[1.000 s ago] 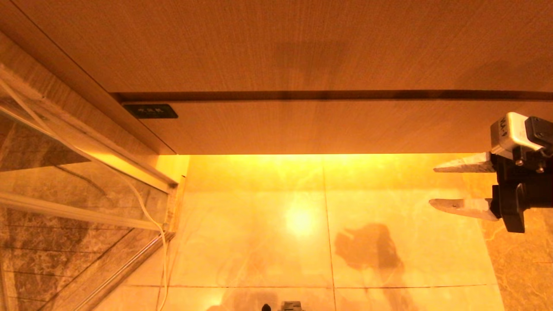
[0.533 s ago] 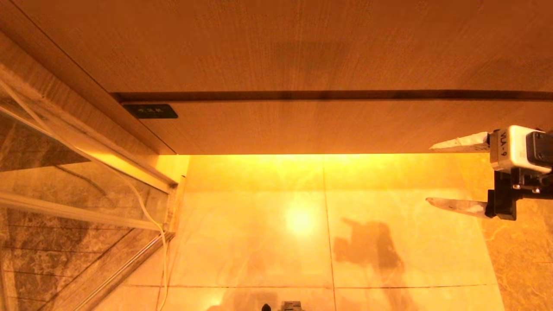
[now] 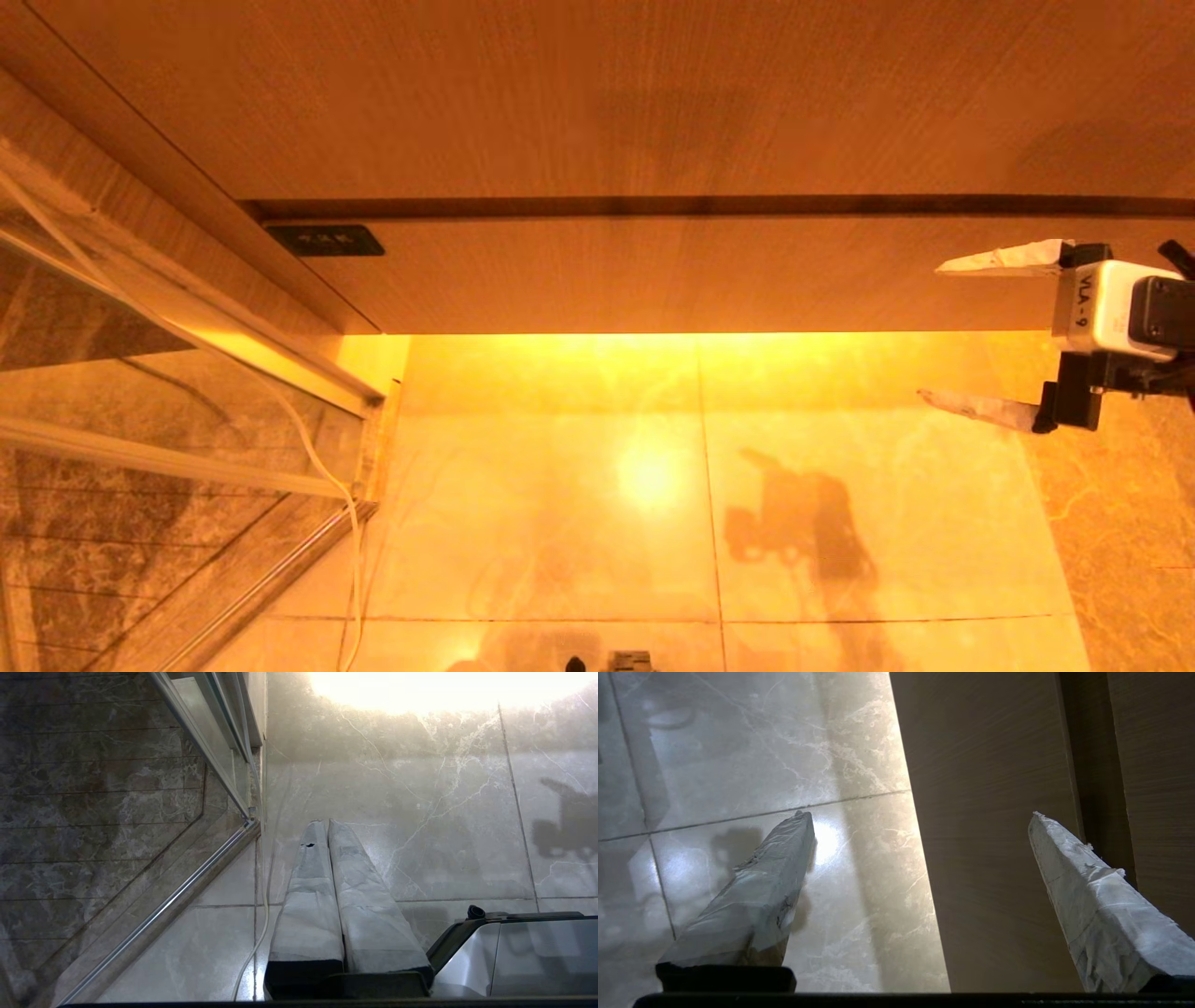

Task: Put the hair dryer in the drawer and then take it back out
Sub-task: Pull open the drawer

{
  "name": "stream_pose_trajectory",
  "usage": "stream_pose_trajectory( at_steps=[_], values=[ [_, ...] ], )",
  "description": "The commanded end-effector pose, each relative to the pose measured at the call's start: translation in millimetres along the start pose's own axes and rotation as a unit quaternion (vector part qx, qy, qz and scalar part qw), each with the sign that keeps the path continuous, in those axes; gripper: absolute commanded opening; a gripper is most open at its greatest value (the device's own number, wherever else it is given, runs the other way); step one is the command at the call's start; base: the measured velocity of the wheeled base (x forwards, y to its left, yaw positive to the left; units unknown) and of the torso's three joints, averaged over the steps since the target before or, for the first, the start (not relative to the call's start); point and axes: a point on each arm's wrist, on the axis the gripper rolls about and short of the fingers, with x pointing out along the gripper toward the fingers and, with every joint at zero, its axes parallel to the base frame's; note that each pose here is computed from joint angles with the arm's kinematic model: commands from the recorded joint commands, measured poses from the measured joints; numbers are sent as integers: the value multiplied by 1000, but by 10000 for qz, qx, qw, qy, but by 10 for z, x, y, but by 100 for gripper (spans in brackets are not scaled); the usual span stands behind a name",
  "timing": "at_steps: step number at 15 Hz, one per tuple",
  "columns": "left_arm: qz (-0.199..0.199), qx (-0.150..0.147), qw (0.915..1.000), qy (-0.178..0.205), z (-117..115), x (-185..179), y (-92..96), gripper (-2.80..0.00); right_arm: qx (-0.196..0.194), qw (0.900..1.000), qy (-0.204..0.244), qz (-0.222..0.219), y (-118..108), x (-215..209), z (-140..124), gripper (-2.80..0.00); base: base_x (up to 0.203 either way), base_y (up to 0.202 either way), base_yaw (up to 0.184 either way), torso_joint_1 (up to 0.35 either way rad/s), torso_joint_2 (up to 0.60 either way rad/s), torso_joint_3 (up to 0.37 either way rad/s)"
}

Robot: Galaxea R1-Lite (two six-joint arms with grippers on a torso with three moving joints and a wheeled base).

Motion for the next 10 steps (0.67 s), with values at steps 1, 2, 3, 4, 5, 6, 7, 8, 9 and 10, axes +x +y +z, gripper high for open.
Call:
stream_pose_trajectory(
  at_steps=[1, 2, 3, 4, 5, 6, 7, 8, 9, 10],
  values=[
    [1, -6, 10000, 5, -4, 1, 0, -280, -20, 10000, -3, 5, 30, 82, -64, 0, 0, 0, 0, 0, 0, 0],
    [1, -6, 10000, 5, -4, 1, 0, -280, -118, 9999, -30, -116, 28, 124, -90, 0, 0, 0, 0, 0, 0, 0],
    [1, 2, 10000, 5, -4, 1, 0, -280, -154, 9998, -49, -153, 31, 179, -123, 0, 0, 0, 0, 0, 0, 0],
    [1, -5, 10000, 5, -4, 1, 0, -280, -124, 9998, -40, -136, 42, 235, -160, 0, 0, 0, 0, 0, 0, 0],
    [1, 0, 10000, 12, -3, 2, 0, -280, -94, 9999, -47, -112, 36, 284, -183, 0, 0, 0, 0, 0, 0, 0],
    [1, -6, 10000, 5, -4, 1, 0, -280, -134, 9997, -86, -161, -6, 335, -187, 0, 0, 0, 0, 0, 0, 0],
    [1, -6, 10000, 5, -4, 1, 0, -280, -144, 9997, -94, -171, -11, 339, -185, 0, 0, 0, 0, 0, 0, 0],
    [1, 1, 10000, 5, -4, 1, 0, -280, -145, 9997, -96, -178, -16, 385, -209, 0, 0, 0, 0, 0, 0, 0],
    [1, -3, 10000, 5, -4, 1, 0, -280, -131, 9997, -101, -192, -27, 443, -240, 0, 0, 0, 0, 0, 0, 0],
    [1, 2, 10000, 5, -4, 1, 0, -280, -136, 9994, -136, -286, -76, 497, -255, 0, 0, 0, 0, 0, 0, 0]
  ],
)
